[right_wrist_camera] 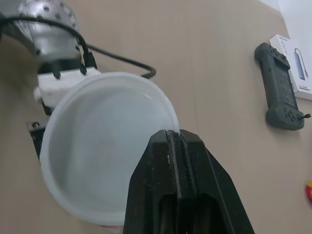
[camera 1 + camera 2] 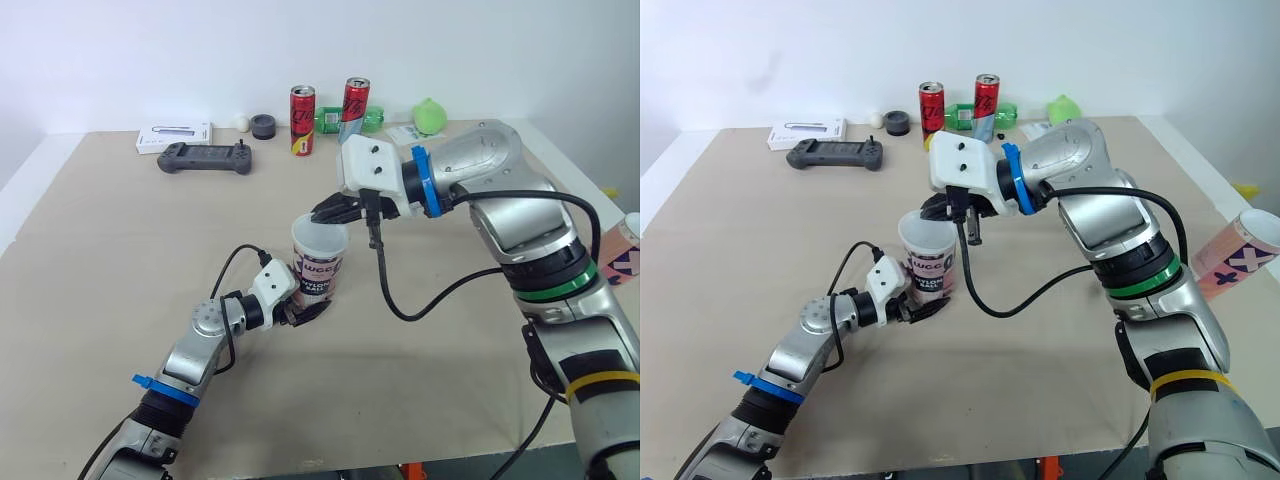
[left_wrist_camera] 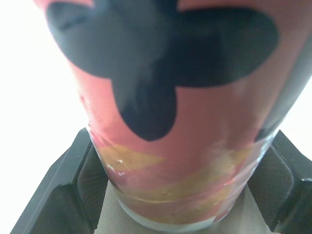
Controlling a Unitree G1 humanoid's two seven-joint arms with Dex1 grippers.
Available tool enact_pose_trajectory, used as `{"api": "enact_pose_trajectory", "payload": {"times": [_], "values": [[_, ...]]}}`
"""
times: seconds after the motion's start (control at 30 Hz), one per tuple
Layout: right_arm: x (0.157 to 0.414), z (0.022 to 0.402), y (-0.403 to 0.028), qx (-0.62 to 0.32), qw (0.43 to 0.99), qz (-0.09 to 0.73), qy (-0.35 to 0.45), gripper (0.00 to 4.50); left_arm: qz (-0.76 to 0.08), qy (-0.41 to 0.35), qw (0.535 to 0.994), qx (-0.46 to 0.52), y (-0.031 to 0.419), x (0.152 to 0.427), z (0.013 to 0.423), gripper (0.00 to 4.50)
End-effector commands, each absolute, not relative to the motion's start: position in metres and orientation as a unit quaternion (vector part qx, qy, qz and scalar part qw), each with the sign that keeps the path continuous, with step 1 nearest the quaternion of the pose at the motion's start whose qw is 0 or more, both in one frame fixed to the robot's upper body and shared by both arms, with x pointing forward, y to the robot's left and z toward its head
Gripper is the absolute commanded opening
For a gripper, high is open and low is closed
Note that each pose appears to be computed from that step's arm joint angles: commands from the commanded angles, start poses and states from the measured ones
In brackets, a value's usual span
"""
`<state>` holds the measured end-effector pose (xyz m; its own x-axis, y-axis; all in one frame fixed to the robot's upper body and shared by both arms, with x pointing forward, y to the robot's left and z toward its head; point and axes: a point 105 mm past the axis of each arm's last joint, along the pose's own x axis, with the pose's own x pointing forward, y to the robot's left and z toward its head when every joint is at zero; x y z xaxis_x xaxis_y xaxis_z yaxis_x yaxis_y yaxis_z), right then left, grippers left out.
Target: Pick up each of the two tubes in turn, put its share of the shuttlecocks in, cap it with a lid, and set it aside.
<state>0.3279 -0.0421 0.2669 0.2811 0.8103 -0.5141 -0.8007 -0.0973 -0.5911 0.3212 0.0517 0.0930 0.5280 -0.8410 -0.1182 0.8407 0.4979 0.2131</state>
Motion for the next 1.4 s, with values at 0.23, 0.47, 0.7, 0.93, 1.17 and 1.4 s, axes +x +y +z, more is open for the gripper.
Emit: {"api": "enact_pose_trajectory", "payload": {"times": [0.23,0.47,0.7,0.93,1.17,1.4], "values": [[0.323,0.276,-0.035,-0.481,0.644,0.595,-0.028,0.05,-0.487,0.011,0.864,0.124,0.052,0.318,0.087,3.64],[0.321,0.273,-0.034,-0.487,0.633,0.601,-0.025,0.05,-0.487,0.011,0.864,0.124,0.052,0.318,0.087,3.64],[0.321,0.267,-0.037,-0.496,0.627,0.600,-0.010,0.05,-0.489,0.013,0.864,0.123,0.052,0.318,0.086,3.64],[0.322,0.267,-0.038,-0.499,0.629,0.596,-0.012,0.05,-0.489,0.013,0.863,0.124,0.052,0.318,0.086,3.64],[0.323,0.269,-0.038,-0.495,0.635,0.593,-0.020,1.98,-0.489,0.012,0.864,0.124,0.051,0.319,0.086,3.64],[0.325,0.279,-0.036,-0.489,0.645,0.587,-0.034,4.46,-0.489,0.010,0.863,0.125,0.052,0.320,0.087,3.64]]}}
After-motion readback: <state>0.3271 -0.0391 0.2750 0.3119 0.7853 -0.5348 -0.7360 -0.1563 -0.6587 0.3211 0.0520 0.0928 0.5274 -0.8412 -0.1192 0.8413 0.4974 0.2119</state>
